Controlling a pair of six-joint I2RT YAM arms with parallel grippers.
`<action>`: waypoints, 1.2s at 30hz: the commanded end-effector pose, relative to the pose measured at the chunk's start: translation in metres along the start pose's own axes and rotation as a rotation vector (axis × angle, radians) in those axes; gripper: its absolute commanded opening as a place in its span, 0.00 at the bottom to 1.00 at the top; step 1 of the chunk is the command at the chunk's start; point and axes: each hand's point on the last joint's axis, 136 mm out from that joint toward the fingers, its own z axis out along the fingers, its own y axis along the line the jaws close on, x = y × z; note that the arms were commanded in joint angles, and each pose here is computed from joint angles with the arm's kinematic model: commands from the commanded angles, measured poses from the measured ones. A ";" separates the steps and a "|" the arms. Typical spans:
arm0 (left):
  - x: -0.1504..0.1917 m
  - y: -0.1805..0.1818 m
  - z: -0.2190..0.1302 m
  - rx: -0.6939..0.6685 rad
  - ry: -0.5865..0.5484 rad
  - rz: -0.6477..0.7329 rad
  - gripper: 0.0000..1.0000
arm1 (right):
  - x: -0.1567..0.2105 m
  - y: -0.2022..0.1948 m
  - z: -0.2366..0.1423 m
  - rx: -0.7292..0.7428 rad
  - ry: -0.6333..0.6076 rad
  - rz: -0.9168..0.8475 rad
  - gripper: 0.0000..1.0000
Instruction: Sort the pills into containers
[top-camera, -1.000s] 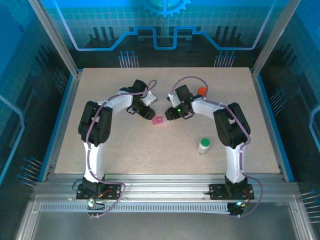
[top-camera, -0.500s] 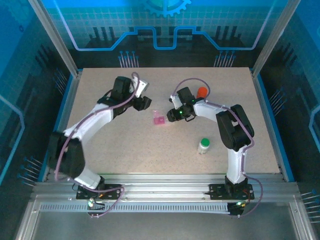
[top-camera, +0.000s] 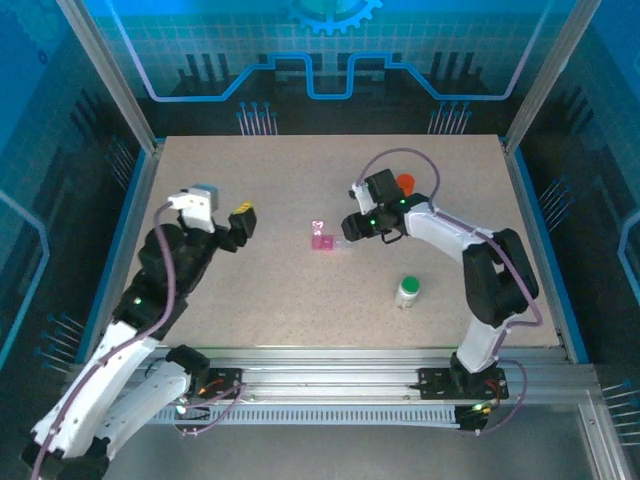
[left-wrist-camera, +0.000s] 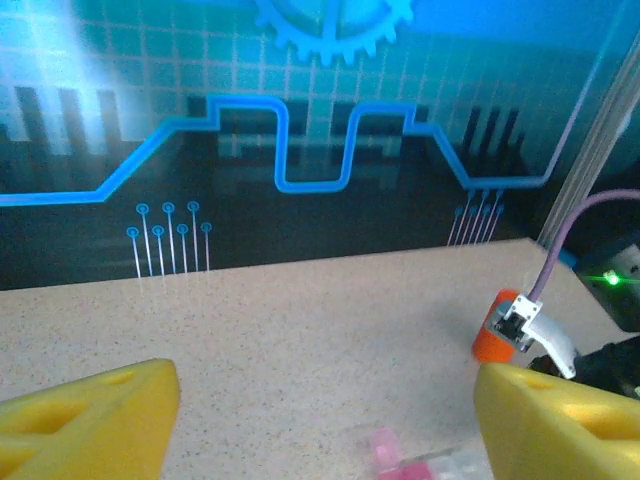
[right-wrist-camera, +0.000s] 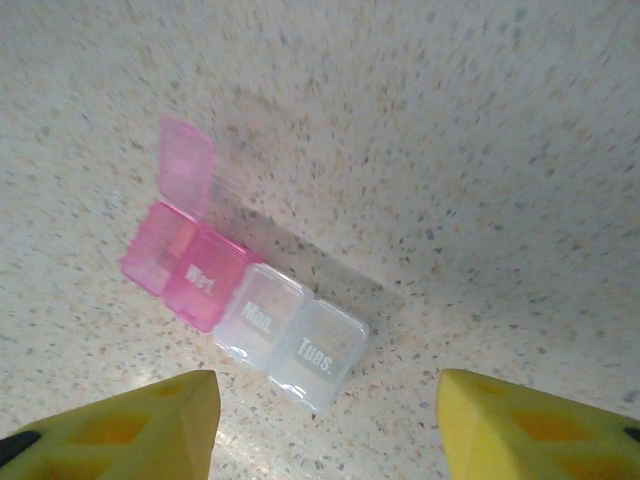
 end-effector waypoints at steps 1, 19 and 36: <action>0.016 0.010 -0.017 -0.048 0.111 -0.008 0.83 | -0.010 -0.009 -0.032 0.118 -0.054 0.008 0.65; 0.061 -0.009 -0.034 0.122 0.151 0.003 0.92 | -0.067 -0.175 -0.055 0.596 0.000 0.119 1.00; 0.065 -0.012 -0.035 0.144 0.150 0.005 0.92 | -0.054 -0.180 0.008 0.479 0.120 0.196 0.89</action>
